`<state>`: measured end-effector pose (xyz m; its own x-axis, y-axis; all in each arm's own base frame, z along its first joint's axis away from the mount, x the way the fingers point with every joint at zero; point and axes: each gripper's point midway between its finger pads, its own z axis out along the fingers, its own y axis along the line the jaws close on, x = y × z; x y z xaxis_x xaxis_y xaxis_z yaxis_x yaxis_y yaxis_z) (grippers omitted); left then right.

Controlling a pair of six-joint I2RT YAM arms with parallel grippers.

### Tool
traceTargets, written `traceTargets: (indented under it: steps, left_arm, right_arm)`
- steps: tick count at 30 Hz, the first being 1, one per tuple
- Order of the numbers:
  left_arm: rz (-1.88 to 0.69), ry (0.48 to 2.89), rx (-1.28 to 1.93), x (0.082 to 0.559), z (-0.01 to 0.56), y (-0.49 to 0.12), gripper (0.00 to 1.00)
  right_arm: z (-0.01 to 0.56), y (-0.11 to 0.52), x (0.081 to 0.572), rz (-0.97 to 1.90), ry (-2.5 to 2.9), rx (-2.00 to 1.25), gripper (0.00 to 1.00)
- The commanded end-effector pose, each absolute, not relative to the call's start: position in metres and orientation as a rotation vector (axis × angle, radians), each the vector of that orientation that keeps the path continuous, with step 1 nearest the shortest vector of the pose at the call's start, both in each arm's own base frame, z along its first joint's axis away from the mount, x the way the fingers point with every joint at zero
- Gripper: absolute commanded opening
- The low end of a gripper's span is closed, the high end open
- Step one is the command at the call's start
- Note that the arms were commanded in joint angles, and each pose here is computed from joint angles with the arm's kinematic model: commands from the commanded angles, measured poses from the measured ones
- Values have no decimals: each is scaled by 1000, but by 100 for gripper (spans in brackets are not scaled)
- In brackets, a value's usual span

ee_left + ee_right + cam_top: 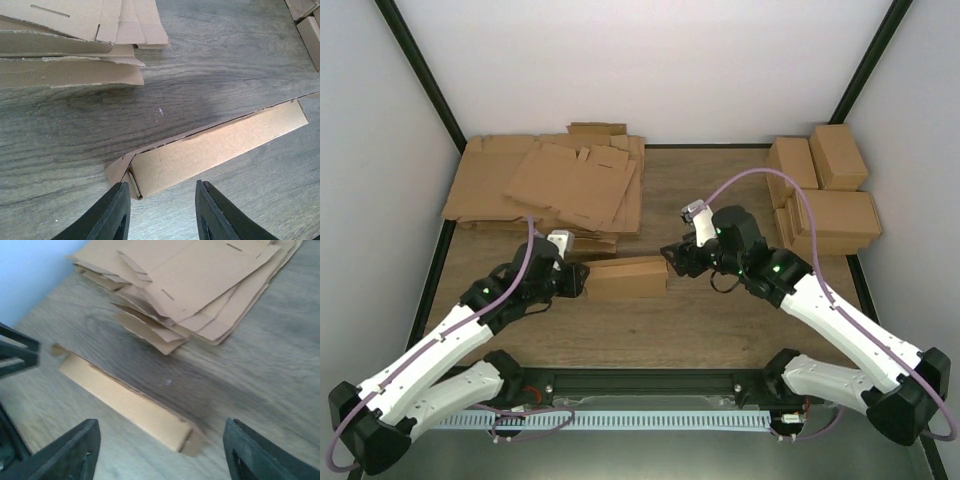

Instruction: Fold the paper box

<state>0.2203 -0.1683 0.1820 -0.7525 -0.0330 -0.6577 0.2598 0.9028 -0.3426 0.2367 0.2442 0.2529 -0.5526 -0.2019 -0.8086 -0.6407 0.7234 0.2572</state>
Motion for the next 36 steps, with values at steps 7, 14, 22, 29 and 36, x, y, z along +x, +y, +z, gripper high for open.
traceTargets:
  steps: [7, 14, 22, 29, 36]
  left_arm:
    - [-440, 2408, 116, 229, 170, -159, 46]
    - [-413, 2424, 106, 232, 164, -158, 45]
    - [-412, 2443, 131, 233, 157, -163, 39]
    - [-408, 2437, 131, 234, 159, -162, 23]
    - [-449, 2445, 168, 232, 161, -169, 22]
  right_arm:
    - [214, 225, 251, 507, 2226, -739, 53]
    - [192, 229, 252, 506, 2255, -765, 48]
    - [170, 234, 265, 467, 2317, -759, 52]
    - [168, 240, 270, 471, 2324, -764, 40]
    - [174, 248, 261, 547, 2327, -806, 40]
